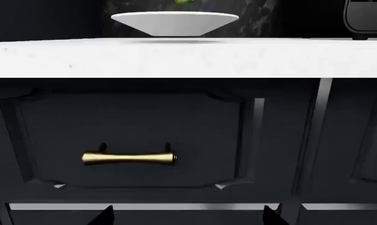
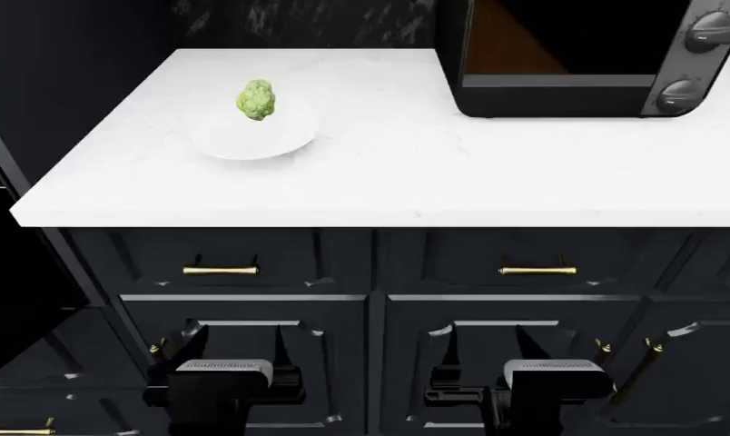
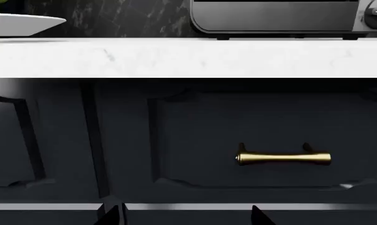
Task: Place the broccoli on the top rack of the oven.
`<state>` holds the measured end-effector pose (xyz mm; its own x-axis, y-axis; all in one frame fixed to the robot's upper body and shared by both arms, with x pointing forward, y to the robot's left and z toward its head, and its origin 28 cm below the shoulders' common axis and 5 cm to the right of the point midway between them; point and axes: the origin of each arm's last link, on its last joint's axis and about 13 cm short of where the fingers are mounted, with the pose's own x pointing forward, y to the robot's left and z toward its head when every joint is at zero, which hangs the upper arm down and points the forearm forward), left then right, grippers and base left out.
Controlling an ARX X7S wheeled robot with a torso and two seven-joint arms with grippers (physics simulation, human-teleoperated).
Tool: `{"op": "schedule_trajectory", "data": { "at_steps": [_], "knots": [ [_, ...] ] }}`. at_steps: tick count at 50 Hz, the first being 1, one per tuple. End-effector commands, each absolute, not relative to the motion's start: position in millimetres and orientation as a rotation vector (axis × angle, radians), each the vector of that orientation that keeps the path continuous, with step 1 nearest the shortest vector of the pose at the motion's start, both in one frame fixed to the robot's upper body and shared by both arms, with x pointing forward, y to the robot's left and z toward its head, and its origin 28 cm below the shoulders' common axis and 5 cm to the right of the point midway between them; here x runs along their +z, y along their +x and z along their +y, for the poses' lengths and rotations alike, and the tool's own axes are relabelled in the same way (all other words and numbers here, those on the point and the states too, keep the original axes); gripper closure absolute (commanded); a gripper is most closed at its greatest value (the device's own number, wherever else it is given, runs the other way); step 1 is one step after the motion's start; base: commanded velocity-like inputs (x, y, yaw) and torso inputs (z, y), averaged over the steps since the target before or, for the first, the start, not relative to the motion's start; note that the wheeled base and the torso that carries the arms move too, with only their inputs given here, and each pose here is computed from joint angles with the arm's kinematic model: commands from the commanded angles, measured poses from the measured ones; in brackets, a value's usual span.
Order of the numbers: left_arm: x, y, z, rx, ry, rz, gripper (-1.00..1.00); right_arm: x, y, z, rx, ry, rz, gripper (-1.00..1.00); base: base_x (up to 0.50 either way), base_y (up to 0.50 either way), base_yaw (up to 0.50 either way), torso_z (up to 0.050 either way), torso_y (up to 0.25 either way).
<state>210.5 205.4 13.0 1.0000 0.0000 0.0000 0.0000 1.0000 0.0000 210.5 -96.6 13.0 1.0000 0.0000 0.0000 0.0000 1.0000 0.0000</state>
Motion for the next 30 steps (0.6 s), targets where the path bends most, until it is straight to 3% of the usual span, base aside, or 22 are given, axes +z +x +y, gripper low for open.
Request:
{"op": "schedule_trajectory", "data": {
  "at_steps": [1,16,30],
  "knots": [
    [9.6,206.0,206.1,-0.015,-0.02,0.041,-1.0,13.7,210.7,-96.5,-0.001,-0.005,0.002,-1.0,0.0,0.0,0.0,0.0,0.0],
    [13.9,205.8,207.3,0.02,0.021,-0.078,-1.0,12.2,212.4,-97.2,0.006,0.009,0.02,-1.0,0.0,0.0,0.0,0.001,0.0],
    [12.8,205.6,207.0,0.016,0.023,-0.048,-1.0,14.5,212.7,-96.1,0.013,-0.001,0.016,-1.0,0.0,0.0,0.0,0.05,0.0]
  ]
}}
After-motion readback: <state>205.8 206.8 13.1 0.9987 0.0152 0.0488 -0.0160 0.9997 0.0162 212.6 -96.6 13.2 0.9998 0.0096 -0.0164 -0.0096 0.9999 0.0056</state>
